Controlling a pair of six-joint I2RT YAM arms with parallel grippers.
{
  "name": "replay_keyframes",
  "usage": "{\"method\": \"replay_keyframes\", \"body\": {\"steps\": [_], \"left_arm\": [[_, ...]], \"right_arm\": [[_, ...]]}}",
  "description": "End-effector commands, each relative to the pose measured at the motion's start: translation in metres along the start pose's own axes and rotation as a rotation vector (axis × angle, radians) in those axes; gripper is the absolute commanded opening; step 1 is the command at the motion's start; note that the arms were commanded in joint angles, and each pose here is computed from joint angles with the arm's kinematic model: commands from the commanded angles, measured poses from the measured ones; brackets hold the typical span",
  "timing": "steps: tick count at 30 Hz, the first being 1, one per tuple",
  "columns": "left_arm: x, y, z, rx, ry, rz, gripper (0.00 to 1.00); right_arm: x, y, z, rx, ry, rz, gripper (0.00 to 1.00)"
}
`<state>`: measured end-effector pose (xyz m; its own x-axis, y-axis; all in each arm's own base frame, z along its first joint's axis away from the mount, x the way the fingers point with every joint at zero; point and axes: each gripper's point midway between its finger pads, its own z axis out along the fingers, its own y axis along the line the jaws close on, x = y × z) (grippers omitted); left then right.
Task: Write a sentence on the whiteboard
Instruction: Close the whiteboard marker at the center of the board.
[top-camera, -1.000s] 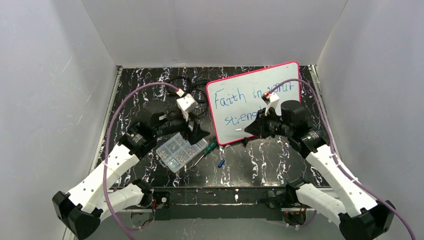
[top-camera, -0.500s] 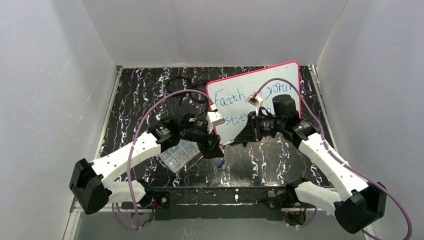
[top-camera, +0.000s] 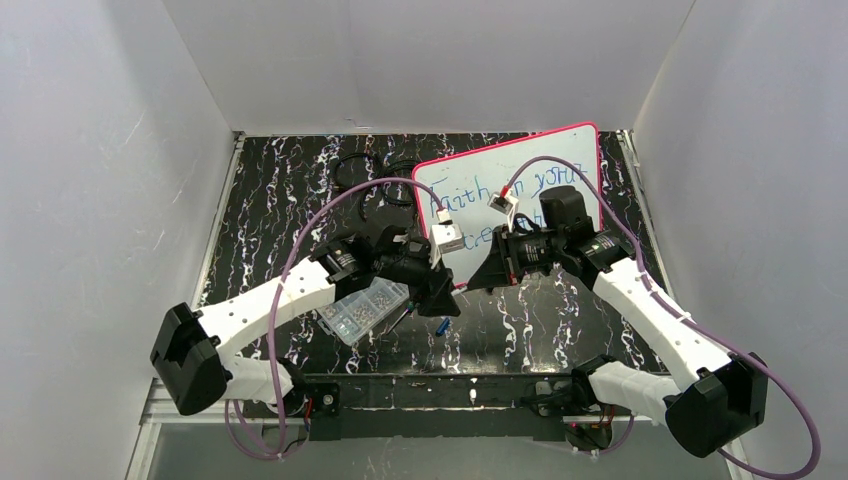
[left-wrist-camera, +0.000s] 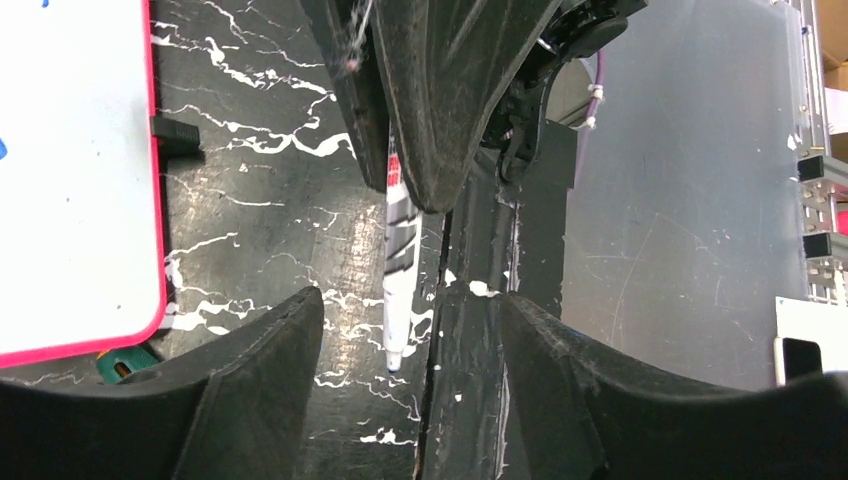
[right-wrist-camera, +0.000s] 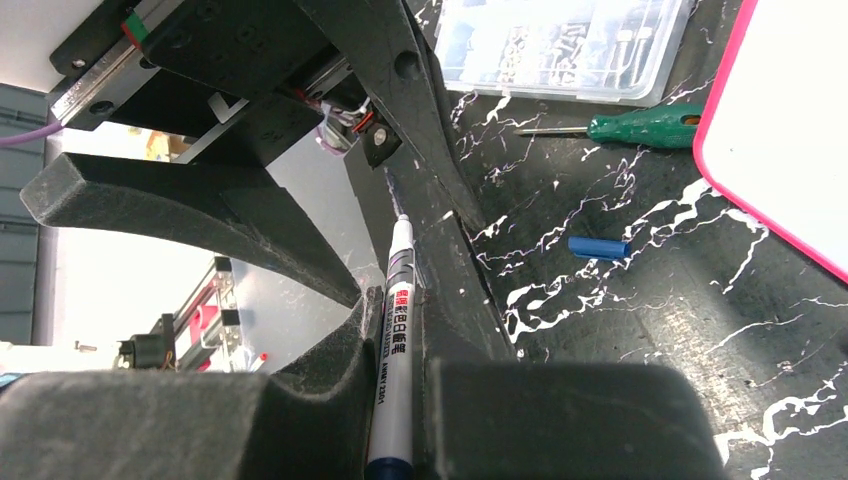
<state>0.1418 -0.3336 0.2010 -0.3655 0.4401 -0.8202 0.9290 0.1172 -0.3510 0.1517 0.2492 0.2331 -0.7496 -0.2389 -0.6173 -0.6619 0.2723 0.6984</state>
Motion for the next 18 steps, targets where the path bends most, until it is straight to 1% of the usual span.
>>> {"method": "replay_keyframes", "body": {"steps": [1, 2, 3, 4, 6, 7, 9, 11, 12, 16, 18], "left_arm": [[-0.023, -0.016, 0.003, 0.073, -0.047, 0.010, 0.61], [-0.022, -0.016, 0.005, 0.080, -0.044, 0.003, 0.59], [-0.021, -0.018, 0.007, 0.089, -0.040, -0.002, 0.52], [-0.021, -0.018, 0.008, 0.094, -0.040, -0.006, 0.48], [-0.022, -0.021, 0.010, 0.102, -0.046, -0.010, 0.43], [-0.024, -0.022, 0.011, 0.107, -0.052, -0.006, 0.37], [-0.023, -0.023, 0.012, 0.111, -0.051, -0.007, 0.20], [-0.021, -0.022, 0.012, 0.107, -0.048, -0.011, 0.02], [-0.020, -0.022, 0.012, 0.101, -0.048, -0.015, 0.00], [-0.019, -0.016, 0.010, 0.050, -0.092, -0.028, 0.00], [-0.018, -0.015, 0.010, 0.032, -0.110, -0.048, 0.00]], "right_arm": [[-0.008, 0.018, -0.005, -0.055, -0.004, -0.048, 0.01], [-0.008, 0.020, -0.005, -0.060, -0.005, -0.051, 0.01], [-0.008, 0.021, -0.005, -0.063, -0.006, -0.051, 0.01], [-0.007, 0.020, -0.005, -0.063, -0.004, -0.048, 0.01], [-0.006, 0.019, -0.005, -0.063, -0.002, -0.044, 0.01], [-0.005, 0.020, -0.005, -0.067, 0.001, -0.042, 0.01], [-0.005, 0.019, -0.005, -0.060, -0.002, -0.042, 0.01], [-0.007, 0.018, -0.005, -0.046, -0.013, -0.047, 0.09], [-0.010, 0.017, -0.006, -0.028, -0.025, -0.053, 0.13], [-0.030, 0.004, -0.014, 0.122, -0.139, -0.055, 0.50], [-0.038, 0.007, -0.015, 0.121, -0.213, -0.046, 0.63]]}}
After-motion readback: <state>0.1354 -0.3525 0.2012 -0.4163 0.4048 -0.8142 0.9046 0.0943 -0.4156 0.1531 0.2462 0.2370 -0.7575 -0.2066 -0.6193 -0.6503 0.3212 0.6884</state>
